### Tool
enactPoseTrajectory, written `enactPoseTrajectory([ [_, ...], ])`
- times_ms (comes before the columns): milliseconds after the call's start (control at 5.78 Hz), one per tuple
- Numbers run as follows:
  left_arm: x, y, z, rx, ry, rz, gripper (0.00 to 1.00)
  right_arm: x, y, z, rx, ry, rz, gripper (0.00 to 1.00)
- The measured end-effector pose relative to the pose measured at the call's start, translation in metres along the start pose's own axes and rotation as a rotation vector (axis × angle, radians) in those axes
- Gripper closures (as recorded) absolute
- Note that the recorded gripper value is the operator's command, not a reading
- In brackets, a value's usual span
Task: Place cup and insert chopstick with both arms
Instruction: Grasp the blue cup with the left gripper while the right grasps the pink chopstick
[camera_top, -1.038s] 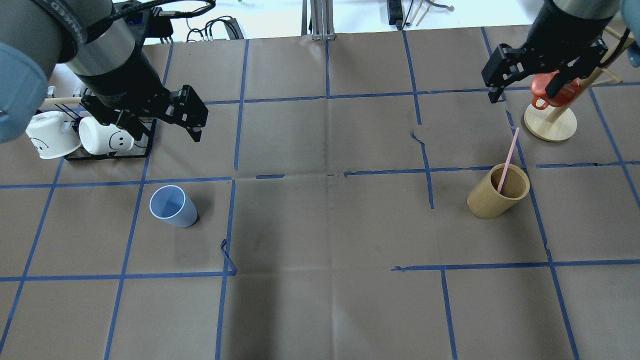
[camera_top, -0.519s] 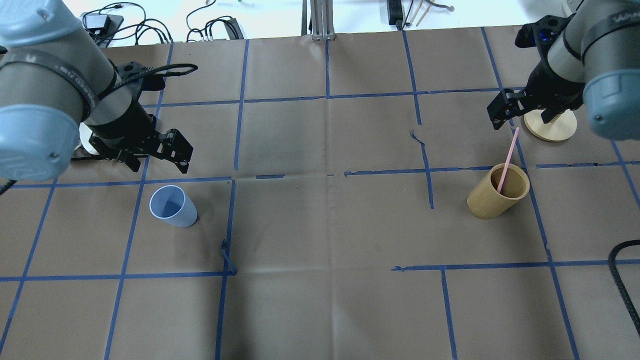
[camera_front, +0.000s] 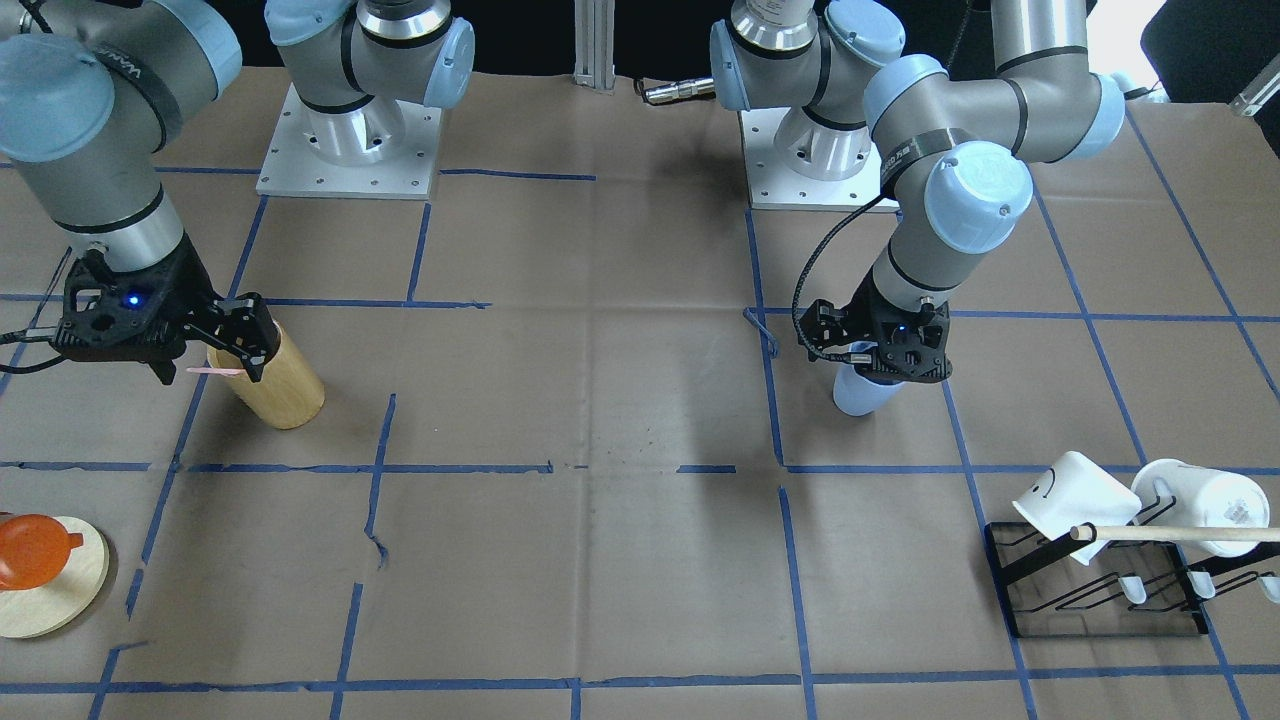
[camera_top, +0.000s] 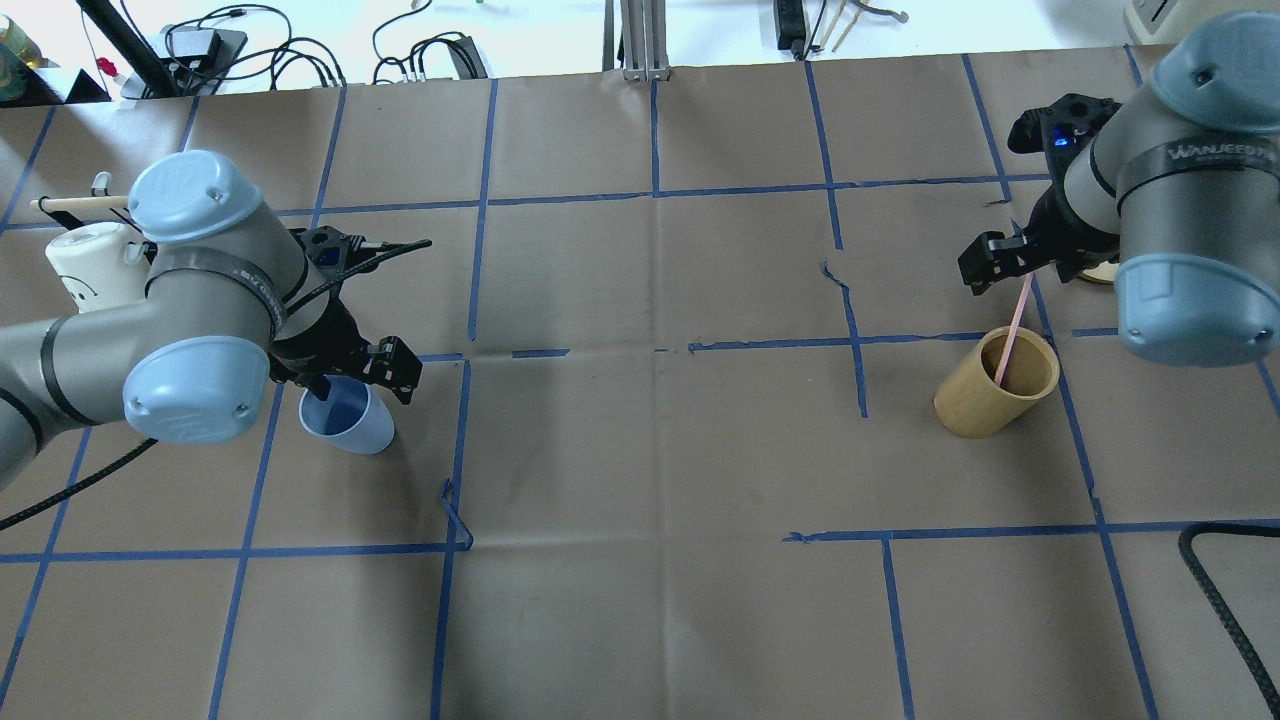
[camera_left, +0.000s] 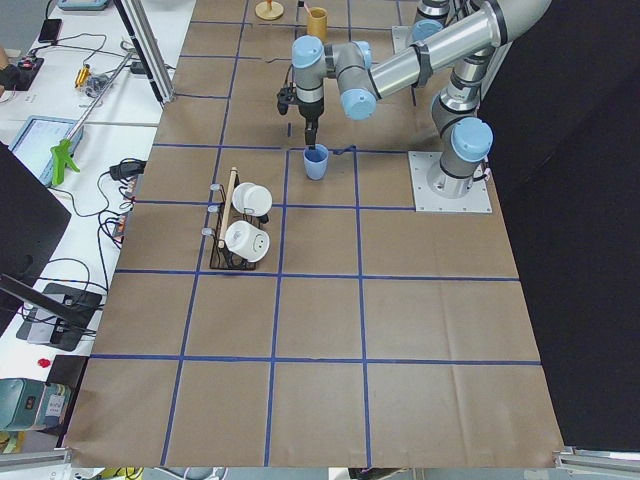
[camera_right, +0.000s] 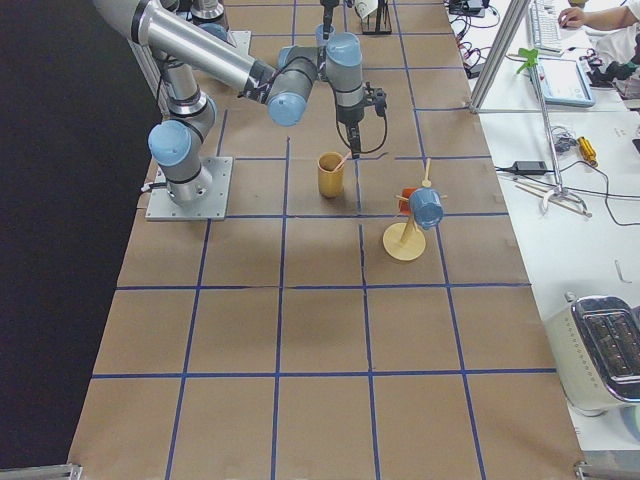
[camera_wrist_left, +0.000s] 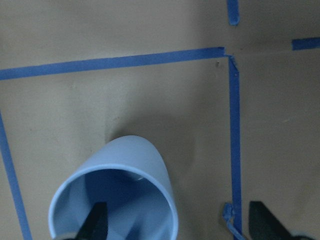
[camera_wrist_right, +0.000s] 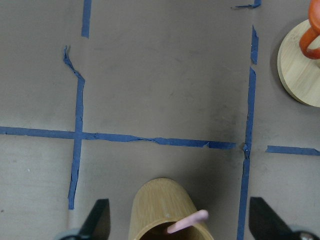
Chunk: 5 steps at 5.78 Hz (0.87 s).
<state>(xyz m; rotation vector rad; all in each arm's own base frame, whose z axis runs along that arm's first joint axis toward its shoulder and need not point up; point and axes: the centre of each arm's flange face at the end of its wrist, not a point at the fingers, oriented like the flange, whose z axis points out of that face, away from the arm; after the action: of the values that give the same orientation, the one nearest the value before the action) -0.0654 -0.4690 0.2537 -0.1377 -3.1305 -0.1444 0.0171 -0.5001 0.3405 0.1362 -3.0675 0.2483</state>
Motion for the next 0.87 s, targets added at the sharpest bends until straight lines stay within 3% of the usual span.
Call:
enactPoseTrajectory([
  [173, 0.000, 0.000, 0.008, -0.009, 0.000, 0.000, 0.87, 0.000, 0.000, 0.000, 0.002, 0.001, 0.000, 0.79],
  [519, -0.001, -0.003, 0.006, 0.004, -0.003, -0.007, 0.98, 0.001, -0.001, -0.003, 0.009, 0.002, 0.000, 0.91],
  [865, 0.001, -0.002, -0.001, 0.020, -0.008, -0.004, 1.00, 0.002, -0.009, -0.026, 0.044, 0.016, 0.000, 0.92],
])
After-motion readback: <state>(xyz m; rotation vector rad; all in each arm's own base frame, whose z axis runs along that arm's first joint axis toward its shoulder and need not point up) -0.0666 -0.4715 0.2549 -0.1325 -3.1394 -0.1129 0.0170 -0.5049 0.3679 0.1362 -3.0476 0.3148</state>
